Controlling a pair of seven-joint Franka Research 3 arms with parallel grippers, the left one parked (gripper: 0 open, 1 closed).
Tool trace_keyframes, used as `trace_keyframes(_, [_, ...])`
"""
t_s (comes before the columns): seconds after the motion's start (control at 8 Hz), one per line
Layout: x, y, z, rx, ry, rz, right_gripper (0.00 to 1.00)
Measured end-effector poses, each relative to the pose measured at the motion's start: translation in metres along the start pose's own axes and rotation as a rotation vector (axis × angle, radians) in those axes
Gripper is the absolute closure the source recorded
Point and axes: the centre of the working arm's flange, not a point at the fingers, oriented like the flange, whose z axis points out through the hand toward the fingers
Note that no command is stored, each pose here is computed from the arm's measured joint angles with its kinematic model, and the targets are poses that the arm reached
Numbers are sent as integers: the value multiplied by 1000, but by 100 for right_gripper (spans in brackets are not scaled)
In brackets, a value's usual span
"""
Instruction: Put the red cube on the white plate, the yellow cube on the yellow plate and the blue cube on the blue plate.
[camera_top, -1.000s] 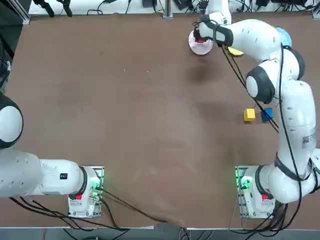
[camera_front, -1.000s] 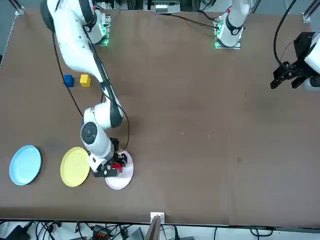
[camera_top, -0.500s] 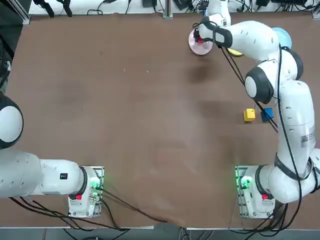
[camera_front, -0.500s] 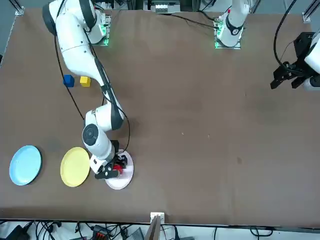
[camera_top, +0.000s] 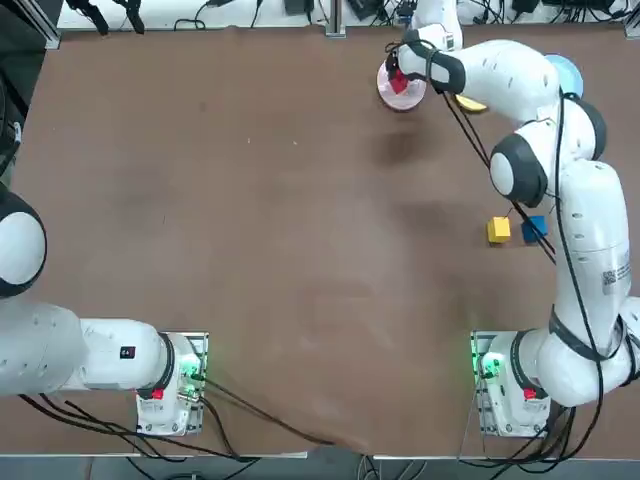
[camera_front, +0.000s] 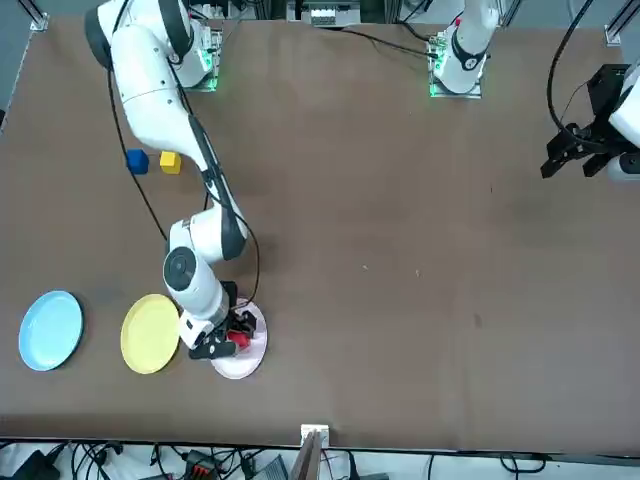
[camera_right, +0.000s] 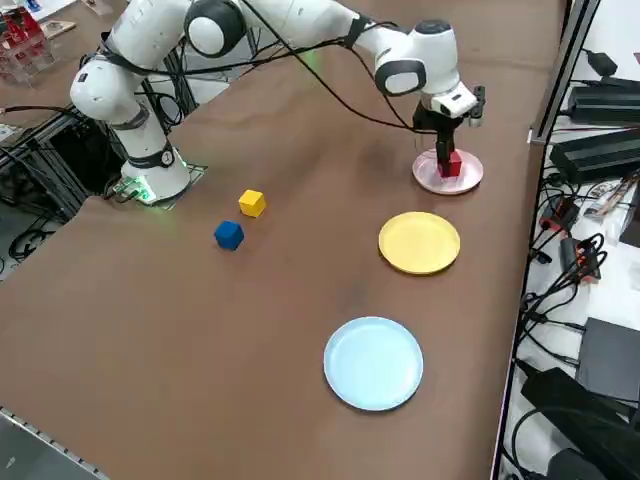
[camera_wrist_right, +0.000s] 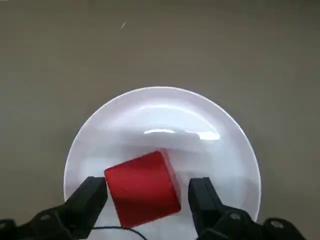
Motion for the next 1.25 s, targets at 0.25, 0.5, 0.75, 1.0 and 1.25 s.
trace_keyframes(0.25, [12,5,-42,-7,-43,9,0])
trace_keyframes(0.5, [21,25,-126,-23,-138,34,1])
trace_keyframes(0.75, [7,61,-199,-42,-276,66,1])
trace_keyframes(1.0, [-23,97,-247,-43,-337,93,1])
trace_keyframes(1.25, [-75,143,-284,-26,-374,90,1])
